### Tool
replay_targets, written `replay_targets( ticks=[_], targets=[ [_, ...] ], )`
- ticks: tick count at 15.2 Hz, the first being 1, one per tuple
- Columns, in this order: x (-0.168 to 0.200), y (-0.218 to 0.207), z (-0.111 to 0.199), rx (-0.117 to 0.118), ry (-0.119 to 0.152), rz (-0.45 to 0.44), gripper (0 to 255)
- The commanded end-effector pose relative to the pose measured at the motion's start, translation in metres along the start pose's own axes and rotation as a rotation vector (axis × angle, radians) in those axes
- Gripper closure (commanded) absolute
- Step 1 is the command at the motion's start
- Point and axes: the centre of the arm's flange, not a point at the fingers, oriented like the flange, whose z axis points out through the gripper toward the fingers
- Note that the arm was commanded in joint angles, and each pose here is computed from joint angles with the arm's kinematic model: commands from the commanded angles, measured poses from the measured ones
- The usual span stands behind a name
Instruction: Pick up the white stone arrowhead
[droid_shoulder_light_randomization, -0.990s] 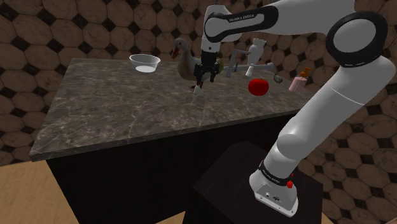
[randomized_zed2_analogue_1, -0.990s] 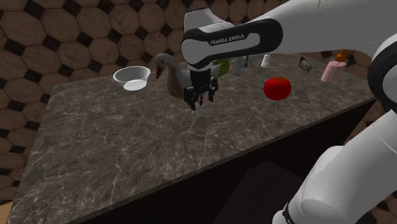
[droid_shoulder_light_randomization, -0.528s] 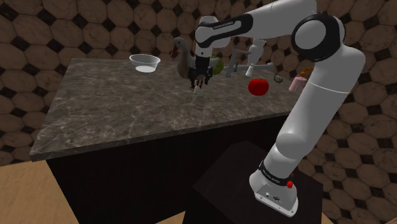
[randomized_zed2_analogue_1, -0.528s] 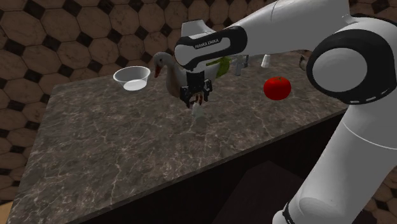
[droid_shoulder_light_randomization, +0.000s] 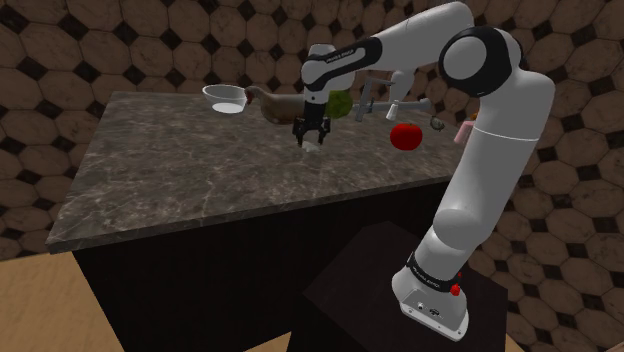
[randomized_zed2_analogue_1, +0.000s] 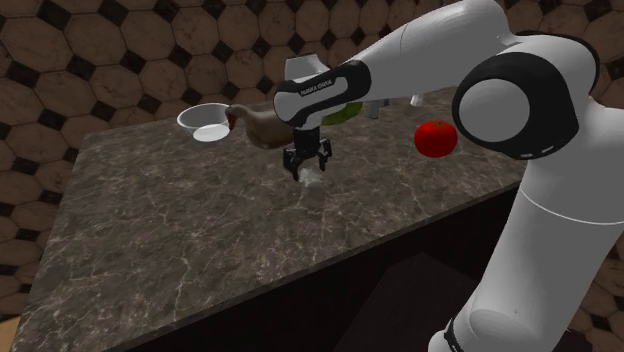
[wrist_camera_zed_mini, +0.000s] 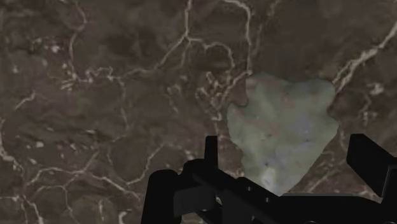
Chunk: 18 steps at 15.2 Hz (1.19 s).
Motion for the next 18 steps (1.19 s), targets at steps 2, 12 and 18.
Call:
replay_targets(
  ticks=[2, 12, 18],
  targets=[
    [0.002, 0.001, 0.008, 0.000, 0.000, 0.000, 0],
    [0.002, 0.001, 0.008, 0.000, 0.000, 0.000, 255],
    [-0.002, 0.001, -0.023, 0.000, 0.000, 0.000, 255]
  ],
)
